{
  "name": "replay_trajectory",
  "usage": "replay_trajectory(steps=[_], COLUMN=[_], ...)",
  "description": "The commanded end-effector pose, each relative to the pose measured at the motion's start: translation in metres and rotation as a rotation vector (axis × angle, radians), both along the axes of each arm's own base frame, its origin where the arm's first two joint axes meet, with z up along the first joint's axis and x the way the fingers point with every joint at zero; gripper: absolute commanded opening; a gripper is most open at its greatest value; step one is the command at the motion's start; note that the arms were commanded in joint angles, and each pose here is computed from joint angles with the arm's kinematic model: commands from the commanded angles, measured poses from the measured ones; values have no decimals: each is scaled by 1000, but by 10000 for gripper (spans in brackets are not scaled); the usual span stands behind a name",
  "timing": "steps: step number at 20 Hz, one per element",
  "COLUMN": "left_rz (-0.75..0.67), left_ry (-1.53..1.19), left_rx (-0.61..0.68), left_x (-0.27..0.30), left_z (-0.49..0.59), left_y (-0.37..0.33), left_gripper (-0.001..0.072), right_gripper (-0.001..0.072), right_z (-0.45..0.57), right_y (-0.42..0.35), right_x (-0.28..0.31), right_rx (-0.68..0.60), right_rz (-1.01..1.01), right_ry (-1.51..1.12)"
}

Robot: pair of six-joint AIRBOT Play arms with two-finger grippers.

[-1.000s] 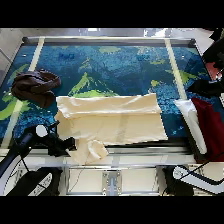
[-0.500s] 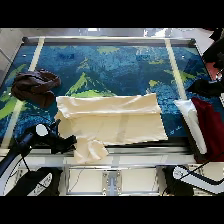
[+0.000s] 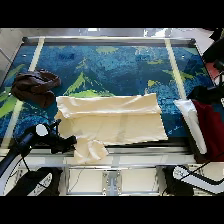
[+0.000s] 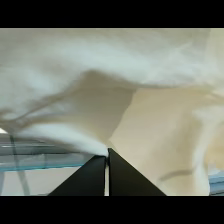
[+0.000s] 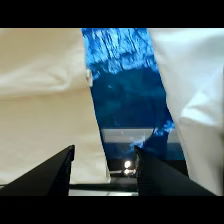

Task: Fold the shirts.

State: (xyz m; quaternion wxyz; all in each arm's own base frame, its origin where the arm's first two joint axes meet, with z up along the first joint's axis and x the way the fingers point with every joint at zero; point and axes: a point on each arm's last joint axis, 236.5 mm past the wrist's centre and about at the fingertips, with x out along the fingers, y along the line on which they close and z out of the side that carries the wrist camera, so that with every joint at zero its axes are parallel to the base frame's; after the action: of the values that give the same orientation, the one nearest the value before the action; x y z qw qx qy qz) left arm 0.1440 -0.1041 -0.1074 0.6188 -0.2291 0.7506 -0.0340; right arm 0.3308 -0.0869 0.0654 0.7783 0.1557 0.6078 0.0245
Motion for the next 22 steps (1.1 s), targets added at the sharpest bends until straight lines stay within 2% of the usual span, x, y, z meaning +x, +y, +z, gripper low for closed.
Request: replay_trajectory(steps=[1, 3, 5, 7, 15, 17, 20, 22], left_rz=[-4, 1, 0, 0, 0, 0, 0, -3], left_ry=[-3, -5, -9, -9, -8, -9, -9, -12], left_rx=[-10, -32, -46, -45, -45, -45, -45, -44], left_x=[0, 1, 2, 2, 2, 2, 2, 2], left_z=[1, 3, 4, 4, 4, 4, 4, 4], left_y=[-2, -7, -10, -10, -10, -10, -10, -9], left_gripper=[15, 15, 15, 15, 15, 15, 15, 15], right_gripper=[425, 425, 430, 528, 519, 464, 271, 237], right_z=[-64, -96, -120, -135, -172, -175, -177, -177], right_y=[4, 33, 55, 74, 88, 86, 82, 81], right_x=[-53, -82, -109, -130, -132, -124, -111, -107], right_rx=[101, 274, 347, 401, 426, 424, 422, 421], right_rz=[-87, -145, -161, -171, -297, -320, -356, -366], right_ry=[207, 296, 383, 449, 415, 384, 332, 317])
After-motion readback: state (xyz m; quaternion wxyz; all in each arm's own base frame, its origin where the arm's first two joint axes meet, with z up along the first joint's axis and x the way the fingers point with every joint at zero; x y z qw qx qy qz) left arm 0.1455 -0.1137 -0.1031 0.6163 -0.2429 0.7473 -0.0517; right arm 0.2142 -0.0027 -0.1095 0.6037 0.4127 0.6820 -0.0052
